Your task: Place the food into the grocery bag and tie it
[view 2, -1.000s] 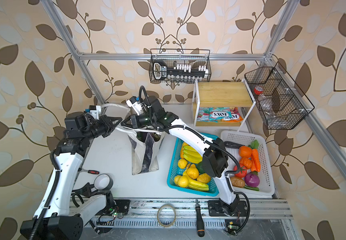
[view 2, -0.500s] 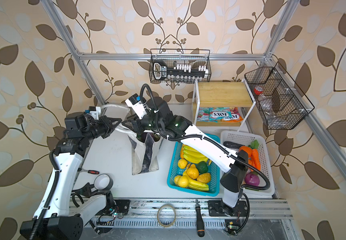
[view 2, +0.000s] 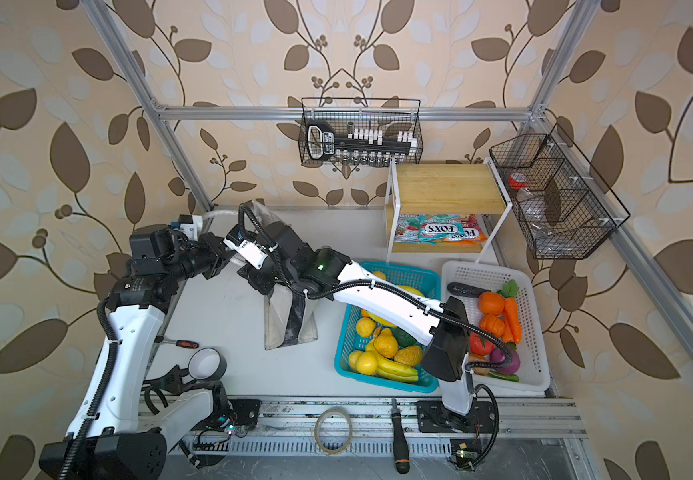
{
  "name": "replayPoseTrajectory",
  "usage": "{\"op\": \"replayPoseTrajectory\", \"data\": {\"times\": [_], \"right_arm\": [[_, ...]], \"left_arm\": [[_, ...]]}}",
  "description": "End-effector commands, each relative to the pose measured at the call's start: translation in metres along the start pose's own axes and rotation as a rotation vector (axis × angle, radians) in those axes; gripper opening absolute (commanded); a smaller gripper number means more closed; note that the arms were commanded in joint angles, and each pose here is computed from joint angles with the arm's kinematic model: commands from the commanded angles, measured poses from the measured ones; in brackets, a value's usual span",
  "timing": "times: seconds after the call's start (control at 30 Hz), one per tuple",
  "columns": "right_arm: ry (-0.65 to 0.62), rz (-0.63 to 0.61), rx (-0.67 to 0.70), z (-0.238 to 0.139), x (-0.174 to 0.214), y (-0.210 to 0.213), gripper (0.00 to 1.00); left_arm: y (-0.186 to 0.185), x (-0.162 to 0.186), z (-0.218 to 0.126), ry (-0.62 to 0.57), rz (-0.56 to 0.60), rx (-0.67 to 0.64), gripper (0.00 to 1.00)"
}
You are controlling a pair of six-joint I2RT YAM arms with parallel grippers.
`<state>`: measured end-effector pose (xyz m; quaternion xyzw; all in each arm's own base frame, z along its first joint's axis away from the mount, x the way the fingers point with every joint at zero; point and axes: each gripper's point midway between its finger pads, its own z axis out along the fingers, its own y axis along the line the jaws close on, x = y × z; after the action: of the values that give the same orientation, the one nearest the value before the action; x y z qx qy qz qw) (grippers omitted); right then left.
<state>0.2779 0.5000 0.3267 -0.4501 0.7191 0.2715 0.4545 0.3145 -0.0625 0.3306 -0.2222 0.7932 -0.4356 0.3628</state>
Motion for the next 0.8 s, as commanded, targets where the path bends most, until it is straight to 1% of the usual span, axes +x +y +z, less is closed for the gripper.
{"op": "replayPoseTrajectory", "data": {"times": [0.0, 0.13, 0.2, 0.23, 0.27, 0.3, 0.43, 0.5, 0.57, 0.6, 0.67, 0.77], "right_arm": [[0.011, -0.076, 0.124, 0.002, -0.003, -0.015, 0.29], [0.036, -0.121, 0.234, 0.006, 0.001, -0.031, 0.26], [0.041, -0.139, 0.241, 0.007, 0.005, -0.032, 0.2], [0.044, -0.149, 0.22, 0.008, 0.006, -0.028, 0.2], [0.043, -0.155, 0.204, 0.009, 0.008, -0.025, 0.22], [0.04, -0.161, 0.192, 0.009, 0.008, -0.02, 0.27], [0.021, -0.171, 0.188, 0.005, 0.011, -0.009, 0.52], [0.021, -0.161, 0.196, 0.003, 0.011, -0.011, 0.58], [0.012, -0.165, 0.231, 0.004, 0.009, -0.017, 0.61], [0.025, -0.172, 0.254, 0.007, 0.01, -0.02, 0.6], [0.052, -0.173, 0.278, 0.011, 0.012, -0.027, 0.53], [0.026, -0.106, 0.224, 0.005, 0.009, -0.032, 0.37]], "left_arm": [[-0.022, 0.002, -0.009, 0.003, 0.035, 0.047, 0.0], [-0.02, 0.005, -0.008, 0.02, 0.024, 0.049, 0.0], [-0.019, 0.007, -0.006, 0.033, 0.011, 0.05, 0.0], [-0.017, 0.007, -0.005, 0.036, 0.001, 0.048, 0.0], [-0.017, 0.007, -0.004, 0.036, -0.002, 0.045, 0.0], [-0.016, 0.006, -0.004, 0.034, -0.003, 0.041, 0.0], [-0.016, 0.004, -0.003, 0.03, -0.001, 0.041, 0.0], [-0.016, 0.004, -0.004, 0.026, 0.003, 0.039, 0.0], [-0.018, 0.004, -0.006, 0.023, 0.009, 0.041, 0.0], [-0.019, 0.005, -0.007, 0.022, 0.01, 0.043, 0.0], [-0.019, 0.005, -0.008, 0.017, 0.015, 0.041, 0.0], [-0.017, 0.006, -0.008, 0.02, 0.015, 0.037, 0.0]]}}
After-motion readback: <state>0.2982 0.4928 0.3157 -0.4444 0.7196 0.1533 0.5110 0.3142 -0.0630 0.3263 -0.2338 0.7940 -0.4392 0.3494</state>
